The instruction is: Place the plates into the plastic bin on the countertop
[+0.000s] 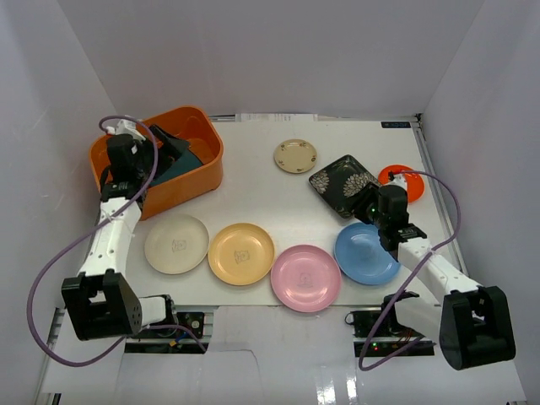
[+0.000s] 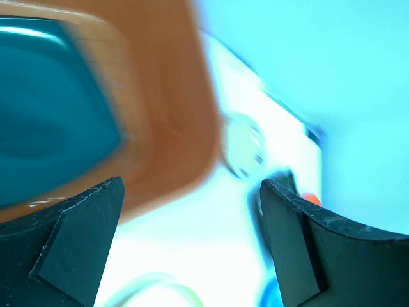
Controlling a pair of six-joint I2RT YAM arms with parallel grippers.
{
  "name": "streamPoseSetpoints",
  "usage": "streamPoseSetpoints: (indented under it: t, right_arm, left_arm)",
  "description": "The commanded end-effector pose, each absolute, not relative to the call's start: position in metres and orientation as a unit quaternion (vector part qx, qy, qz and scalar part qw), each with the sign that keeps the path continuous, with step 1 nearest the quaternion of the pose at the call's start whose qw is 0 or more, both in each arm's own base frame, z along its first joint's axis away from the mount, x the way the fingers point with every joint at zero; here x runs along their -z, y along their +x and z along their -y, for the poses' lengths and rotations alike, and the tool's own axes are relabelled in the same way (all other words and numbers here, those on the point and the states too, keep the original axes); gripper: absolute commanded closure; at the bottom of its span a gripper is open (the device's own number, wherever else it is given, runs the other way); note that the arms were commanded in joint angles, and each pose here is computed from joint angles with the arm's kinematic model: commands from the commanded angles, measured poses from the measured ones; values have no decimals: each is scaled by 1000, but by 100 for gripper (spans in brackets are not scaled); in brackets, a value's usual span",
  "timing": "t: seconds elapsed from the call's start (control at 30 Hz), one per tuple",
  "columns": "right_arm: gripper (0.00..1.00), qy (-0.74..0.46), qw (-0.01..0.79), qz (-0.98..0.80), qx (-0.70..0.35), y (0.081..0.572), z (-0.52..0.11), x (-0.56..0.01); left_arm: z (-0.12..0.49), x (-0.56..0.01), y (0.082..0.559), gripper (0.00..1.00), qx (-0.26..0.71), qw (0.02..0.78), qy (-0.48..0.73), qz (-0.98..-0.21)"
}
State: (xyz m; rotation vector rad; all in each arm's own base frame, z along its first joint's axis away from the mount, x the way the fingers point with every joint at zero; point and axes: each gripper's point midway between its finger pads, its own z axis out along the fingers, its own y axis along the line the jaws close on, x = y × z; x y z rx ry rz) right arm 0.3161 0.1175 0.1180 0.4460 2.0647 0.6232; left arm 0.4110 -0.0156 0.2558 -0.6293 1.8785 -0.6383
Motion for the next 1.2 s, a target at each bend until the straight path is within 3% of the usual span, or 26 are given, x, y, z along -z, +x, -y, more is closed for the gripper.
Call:
streamPoseSetpoints:
  t: [0.0, 0.2, 0.47, 0.9, 1.17]
  right_arm:
    - [54, 224, 464, -822, -241, 335, -97, -127]
    - [44, 277, 460, -816, -212, 345, -57, -114]
    - [33, 331, 473, -797, -176, 357, -7, -107]
    - [33, 341, 441, -793, -245, 374, -10, -71]
    - [43, 346, 413, -789, -295, 393, -24, -47]
  left_arm:
    - [83, -318, 385, 2, 344, 561, -127, -742]
    - [187, -314, 317, 2, 432, 513, 67, -738]
    - [253, -308, 239, 2, 462, 491, 235, -701]
    - [259, -286, 237, 2, 453, 479, 244, -711]
    - [262, -271, 245, 2, 447, 463, 238, -727]
